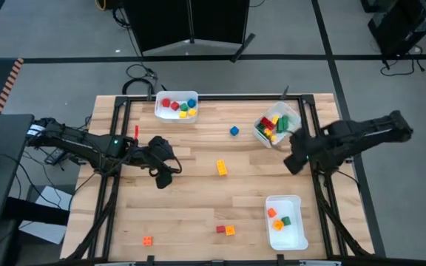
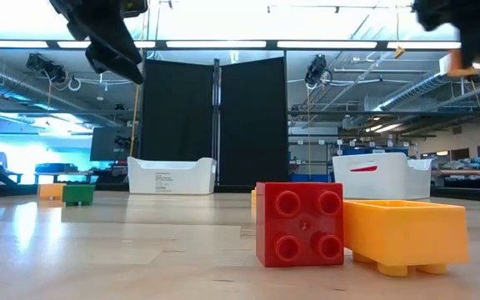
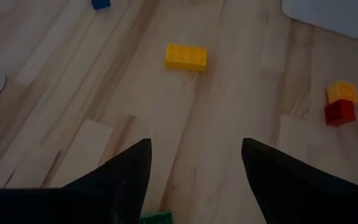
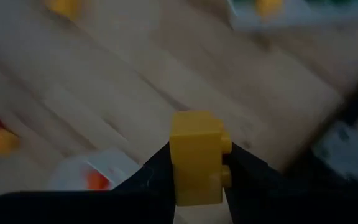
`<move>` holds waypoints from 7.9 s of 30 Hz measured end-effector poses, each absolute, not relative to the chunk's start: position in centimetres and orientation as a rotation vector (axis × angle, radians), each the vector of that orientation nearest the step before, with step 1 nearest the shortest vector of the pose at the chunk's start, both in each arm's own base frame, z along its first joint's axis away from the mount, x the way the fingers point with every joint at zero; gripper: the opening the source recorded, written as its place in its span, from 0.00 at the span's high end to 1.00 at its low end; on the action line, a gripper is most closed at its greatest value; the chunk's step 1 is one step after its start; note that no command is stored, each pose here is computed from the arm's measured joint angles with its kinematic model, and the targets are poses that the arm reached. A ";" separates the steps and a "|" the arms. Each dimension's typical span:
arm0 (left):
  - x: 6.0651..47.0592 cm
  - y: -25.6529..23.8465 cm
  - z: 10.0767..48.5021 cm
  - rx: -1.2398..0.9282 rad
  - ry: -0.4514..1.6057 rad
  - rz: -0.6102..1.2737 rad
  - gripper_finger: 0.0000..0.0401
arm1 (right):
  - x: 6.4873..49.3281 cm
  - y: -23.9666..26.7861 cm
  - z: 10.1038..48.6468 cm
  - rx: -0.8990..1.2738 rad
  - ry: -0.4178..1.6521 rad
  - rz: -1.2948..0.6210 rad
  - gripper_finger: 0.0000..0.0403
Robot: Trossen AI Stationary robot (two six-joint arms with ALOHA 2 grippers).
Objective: Sort blocks by size
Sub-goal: Put the yellow 4 stud gamepiece into the bottom white bin
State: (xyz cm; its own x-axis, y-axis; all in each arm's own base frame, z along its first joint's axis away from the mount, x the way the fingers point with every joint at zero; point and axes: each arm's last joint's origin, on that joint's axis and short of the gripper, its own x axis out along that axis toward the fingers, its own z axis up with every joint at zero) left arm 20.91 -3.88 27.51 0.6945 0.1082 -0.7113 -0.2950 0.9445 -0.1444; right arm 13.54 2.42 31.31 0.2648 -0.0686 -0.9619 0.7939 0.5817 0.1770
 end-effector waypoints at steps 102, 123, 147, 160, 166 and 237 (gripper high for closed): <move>21.9 -4.1 28.7 -0.330 0.619 0.193 0.36 | 14.9 18.1 19.0 0.070 1.590 0.038 0.29; 22.1 -4.0 28.9 -0.273 0.583 0.227 0.36 | 12.7 12.5 28.5 0.395 1.272 -0.479 0.25; 22.1 -3.9 28.9 -0.191 0.590 0.215 0.36 | 13.0 10.6 28.3 0.492 1.038 -0.818 0.26; 21.2 -3.5 27.9 -0.296 0.669 0.382 0.37 | 13.0 10.6 28.3 0.523 1.023 -0.839 0.30; 19.2 -2.6 26.3 -0.380 0.870 0.566 0.40 | 13.0 10.6 28.3 0.476 1.023 -0.816 0.30; 16.7 4.4 14.2 -0.536 1.475 0.657 0.63 | 14.3 10.0 28.3 0.552 0.984 -0.830 0.41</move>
State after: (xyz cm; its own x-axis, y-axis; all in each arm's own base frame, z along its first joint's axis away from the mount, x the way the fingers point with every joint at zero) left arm 16.72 4.37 14.24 -0.0176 0.0740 -0.9971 -0.6918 0.7191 0.0656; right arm 14.29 9.99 28.31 0.2987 -0.3541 -0.8862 0.8138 0.5796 0.0427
